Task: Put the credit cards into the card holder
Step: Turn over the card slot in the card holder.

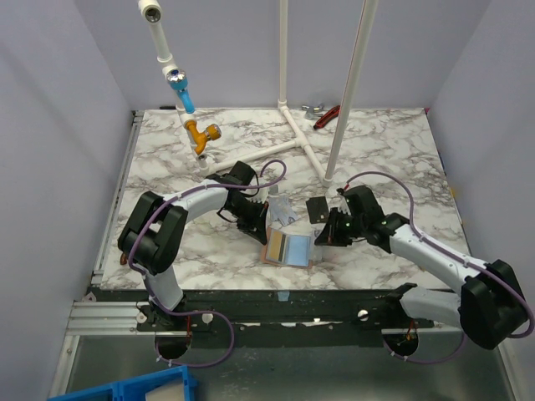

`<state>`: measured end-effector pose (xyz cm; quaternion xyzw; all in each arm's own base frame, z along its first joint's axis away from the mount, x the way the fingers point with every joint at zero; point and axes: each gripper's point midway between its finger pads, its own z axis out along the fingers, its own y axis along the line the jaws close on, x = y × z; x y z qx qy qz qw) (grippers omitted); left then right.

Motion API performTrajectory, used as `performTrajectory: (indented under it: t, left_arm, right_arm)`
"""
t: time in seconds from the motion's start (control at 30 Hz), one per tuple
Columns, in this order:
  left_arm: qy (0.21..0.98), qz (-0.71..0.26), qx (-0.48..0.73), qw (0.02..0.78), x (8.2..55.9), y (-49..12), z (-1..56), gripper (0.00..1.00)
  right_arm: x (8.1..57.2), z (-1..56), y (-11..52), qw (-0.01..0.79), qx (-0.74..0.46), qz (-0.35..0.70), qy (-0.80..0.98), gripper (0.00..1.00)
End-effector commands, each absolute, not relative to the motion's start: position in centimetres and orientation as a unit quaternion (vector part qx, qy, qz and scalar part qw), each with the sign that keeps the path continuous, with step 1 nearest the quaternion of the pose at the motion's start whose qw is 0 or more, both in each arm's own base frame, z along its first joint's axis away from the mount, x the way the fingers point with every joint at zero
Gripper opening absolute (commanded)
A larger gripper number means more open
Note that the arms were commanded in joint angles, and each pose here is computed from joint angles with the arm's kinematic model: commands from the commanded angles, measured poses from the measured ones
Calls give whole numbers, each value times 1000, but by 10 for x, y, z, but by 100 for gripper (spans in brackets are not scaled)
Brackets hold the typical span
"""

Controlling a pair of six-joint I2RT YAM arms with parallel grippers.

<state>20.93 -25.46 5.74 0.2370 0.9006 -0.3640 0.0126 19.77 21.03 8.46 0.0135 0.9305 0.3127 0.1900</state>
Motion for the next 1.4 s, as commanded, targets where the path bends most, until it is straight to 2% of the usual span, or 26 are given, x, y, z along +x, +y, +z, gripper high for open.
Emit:
performTrajectory:
  t: [0.0, 0.2, 1.37]
  left_arm:
    - [898, -359, 253, 37, 213, -255, 66, 0]
    - [901, -351, 252, 34, 214, -253, 62, 0]
    - [901, -345, 260, 38, 214, -254, 64, 0]
  right_arm:
    - [182, 60, 212, 146, 12, 316, 937, 1]
    - [169, 47, 223, 112, -6, 352, 929, 1]
    - [156, 39, 226, 91, -18, 374, 923, 1]
